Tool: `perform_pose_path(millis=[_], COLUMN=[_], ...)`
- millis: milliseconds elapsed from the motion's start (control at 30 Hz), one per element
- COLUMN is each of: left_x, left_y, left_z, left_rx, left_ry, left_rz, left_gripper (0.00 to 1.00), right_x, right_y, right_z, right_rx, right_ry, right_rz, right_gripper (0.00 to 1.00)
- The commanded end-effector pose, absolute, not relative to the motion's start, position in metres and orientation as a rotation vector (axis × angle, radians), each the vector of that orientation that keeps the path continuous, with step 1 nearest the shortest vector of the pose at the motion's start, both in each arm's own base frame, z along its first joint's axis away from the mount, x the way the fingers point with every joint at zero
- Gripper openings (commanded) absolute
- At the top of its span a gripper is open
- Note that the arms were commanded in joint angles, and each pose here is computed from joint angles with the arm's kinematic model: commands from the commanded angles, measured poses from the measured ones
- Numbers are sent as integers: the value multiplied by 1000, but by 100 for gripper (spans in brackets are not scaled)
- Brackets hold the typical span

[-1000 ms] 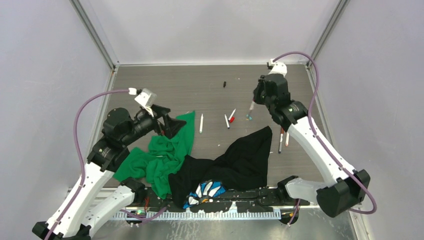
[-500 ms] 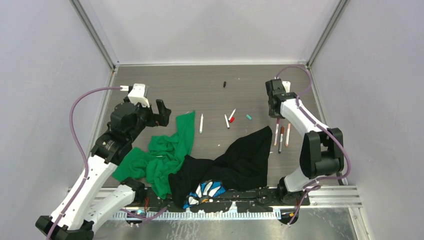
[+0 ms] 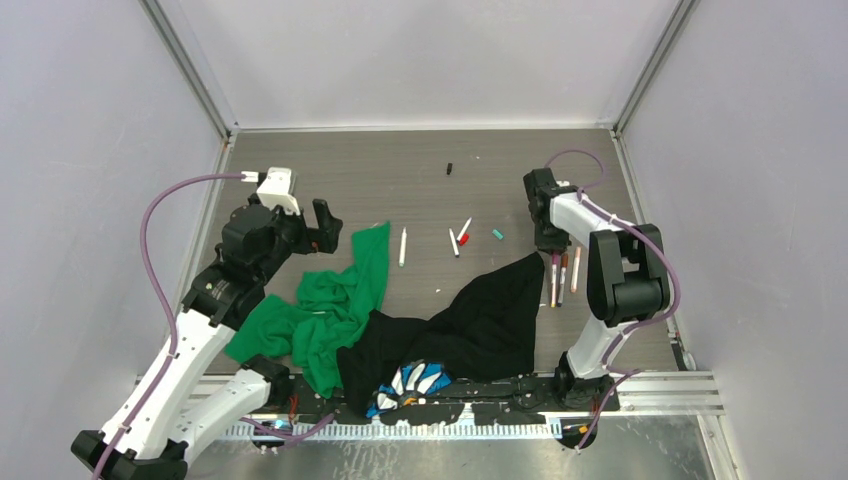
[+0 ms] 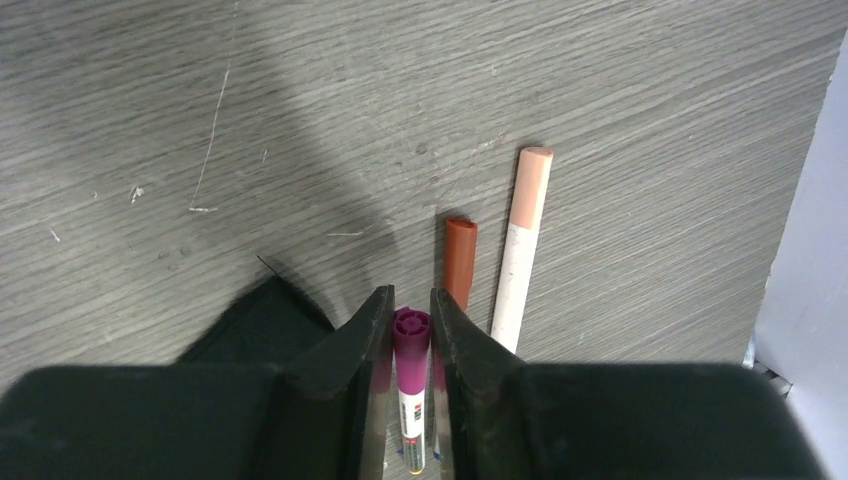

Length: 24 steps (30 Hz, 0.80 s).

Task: Insert the pens into the pen caps
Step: Place the pen at the center of the board.

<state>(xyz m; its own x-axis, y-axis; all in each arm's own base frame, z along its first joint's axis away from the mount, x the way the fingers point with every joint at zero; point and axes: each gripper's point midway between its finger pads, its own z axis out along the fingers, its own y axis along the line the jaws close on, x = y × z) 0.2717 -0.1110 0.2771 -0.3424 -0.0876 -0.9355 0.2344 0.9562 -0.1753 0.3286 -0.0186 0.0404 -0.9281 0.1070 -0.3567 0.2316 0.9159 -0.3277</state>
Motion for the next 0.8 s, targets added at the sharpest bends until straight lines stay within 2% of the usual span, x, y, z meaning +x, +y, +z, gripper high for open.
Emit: perform_pose_path(millis=[0,33,100,233,400,567,767], left_x=[275,276,275,275,274,275,274], left_y=[-107,-107,-108,-106,-104,-100,-99], left_z=[293,293,293,294,296,296,297], left_rx=[81,81,85,79,69,52,47], left_ry=[1846,1849,1850,1841,1831,1824,1816], left_rz=[-319,-317,-322,-317,-313,-295,-294], left_gripper=[98,98,98,98,98,98,98], right_x=[343,344,348,354,361,355,355], right_y=[-26,-26,-22,-11,32,123,204], right_z=[57,58,64,84,124,147,134], right_rx=[301,307,313,304,203,7,-132], right_ry=[2661,2650,2624,2577,2468,2392,2389], right_rz=[-567,-556,-514,-397,-92,301,443], right_gripper=[33,42,52,65,65,54,45])
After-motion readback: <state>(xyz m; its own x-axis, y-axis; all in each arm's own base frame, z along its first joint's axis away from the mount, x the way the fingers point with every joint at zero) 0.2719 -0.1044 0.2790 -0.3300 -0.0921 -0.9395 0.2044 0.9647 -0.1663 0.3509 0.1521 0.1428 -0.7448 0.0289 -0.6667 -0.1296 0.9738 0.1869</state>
